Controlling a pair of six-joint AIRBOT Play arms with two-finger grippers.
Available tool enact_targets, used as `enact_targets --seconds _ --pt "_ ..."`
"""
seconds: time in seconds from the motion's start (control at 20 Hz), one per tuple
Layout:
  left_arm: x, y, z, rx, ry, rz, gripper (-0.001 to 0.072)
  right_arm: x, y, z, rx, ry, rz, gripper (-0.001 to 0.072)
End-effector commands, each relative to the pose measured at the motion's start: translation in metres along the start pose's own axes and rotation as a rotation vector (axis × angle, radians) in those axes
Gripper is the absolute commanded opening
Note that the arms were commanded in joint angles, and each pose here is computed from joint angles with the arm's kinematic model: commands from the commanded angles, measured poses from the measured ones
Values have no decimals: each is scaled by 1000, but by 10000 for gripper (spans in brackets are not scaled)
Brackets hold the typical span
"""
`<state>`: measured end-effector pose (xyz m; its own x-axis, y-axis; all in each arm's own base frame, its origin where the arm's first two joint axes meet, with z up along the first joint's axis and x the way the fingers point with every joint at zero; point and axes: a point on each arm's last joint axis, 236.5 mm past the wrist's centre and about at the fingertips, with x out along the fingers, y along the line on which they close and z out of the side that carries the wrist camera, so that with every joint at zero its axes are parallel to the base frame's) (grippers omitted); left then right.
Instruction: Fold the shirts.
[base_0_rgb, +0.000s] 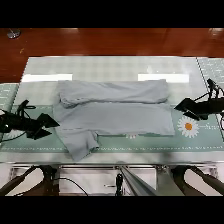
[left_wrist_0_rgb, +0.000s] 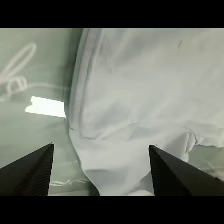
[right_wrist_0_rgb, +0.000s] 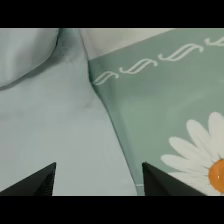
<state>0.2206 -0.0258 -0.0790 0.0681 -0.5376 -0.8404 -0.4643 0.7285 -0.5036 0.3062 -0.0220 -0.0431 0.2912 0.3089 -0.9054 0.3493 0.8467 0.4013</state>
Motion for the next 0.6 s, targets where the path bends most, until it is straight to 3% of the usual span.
enact_targets --seconds 0.0,0.3,0.35,0.4,0.55 --pt "26 1 -24 -23 6 -60 702 3 7 -15 11 -2 44 617" --pt "75 -25 -57 48 42 -124 689 -17 -17 -2 56 -33 36 618" --pt "78 -29 -62 90 52 -118 527 -22 -38 -12 100 4 -9 617" --pt "80 -31 -64 116 57 -113 52 -23 -57 -31 146 68 -56 617" --pt "80 -34 -59 145 40 -116 21 -1 -62 -96 236 263 -46 617"
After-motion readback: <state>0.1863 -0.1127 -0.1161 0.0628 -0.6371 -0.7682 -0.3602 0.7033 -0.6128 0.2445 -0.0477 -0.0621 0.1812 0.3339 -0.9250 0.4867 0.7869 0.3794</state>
